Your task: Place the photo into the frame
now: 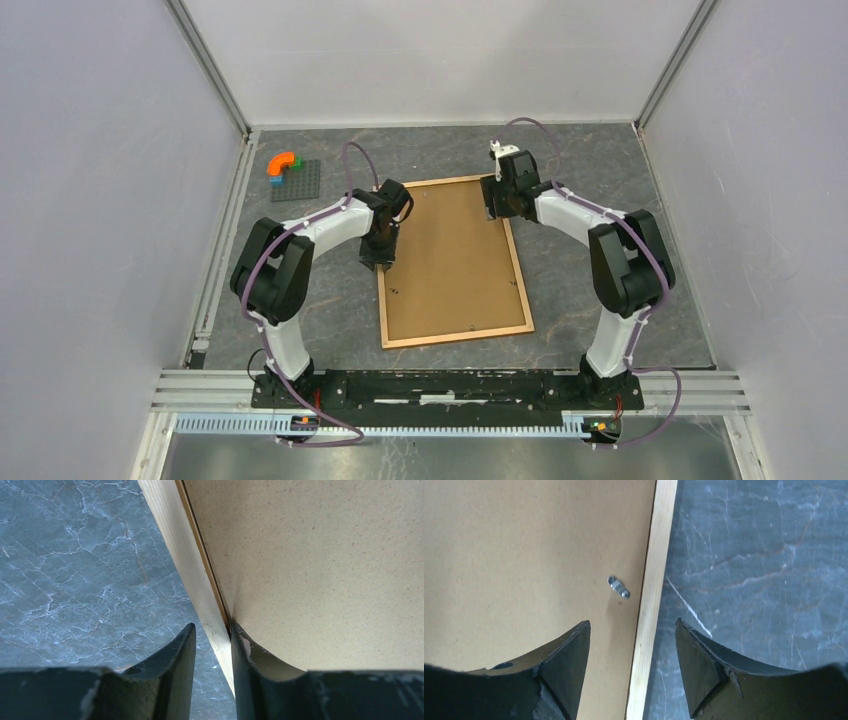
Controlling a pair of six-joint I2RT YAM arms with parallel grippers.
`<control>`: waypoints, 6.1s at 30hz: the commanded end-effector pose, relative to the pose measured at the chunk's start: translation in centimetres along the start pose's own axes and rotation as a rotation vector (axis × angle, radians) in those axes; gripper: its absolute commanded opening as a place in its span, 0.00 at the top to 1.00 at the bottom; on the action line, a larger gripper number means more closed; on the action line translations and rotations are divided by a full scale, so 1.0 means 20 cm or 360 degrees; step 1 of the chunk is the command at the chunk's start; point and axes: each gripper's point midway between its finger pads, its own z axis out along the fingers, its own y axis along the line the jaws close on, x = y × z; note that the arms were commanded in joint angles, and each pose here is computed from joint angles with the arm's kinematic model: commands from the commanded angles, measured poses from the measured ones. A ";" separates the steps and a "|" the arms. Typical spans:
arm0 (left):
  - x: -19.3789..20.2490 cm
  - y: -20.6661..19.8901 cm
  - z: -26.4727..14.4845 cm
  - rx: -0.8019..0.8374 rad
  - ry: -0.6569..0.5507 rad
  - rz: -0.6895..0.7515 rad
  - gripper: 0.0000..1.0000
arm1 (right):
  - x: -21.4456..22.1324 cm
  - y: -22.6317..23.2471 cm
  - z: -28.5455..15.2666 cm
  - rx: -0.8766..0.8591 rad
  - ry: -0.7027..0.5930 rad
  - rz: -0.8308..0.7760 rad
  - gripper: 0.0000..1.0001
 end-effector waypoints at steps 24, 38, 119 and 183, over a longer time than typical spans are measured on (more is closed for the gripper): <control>0.01 0.02 0.04 -0.0010 0.0040 0.0109 0.74 | -0.08 -0.04 0.25 0.0121 0.0051 -0.0060 0.45; 0.00 0.00 0.04 0.0016 0.0045 0.0098 0.77 | 0.02 0.01 0.17 0.0056 0.0209 0.0045 0.60; 0.03 -0.08 0.11 0.0121 0.0122 0.0062 0.81 | 0.21 -0.04 0.15 0.0160 0.0344 0.0434 0.79; 0.23 -0.62 -0.31 0.0793 0.0136 -0.1650 0.27 | 0.48 0.18 -0.67 -0.0343 -0.0120 0.0115 0.26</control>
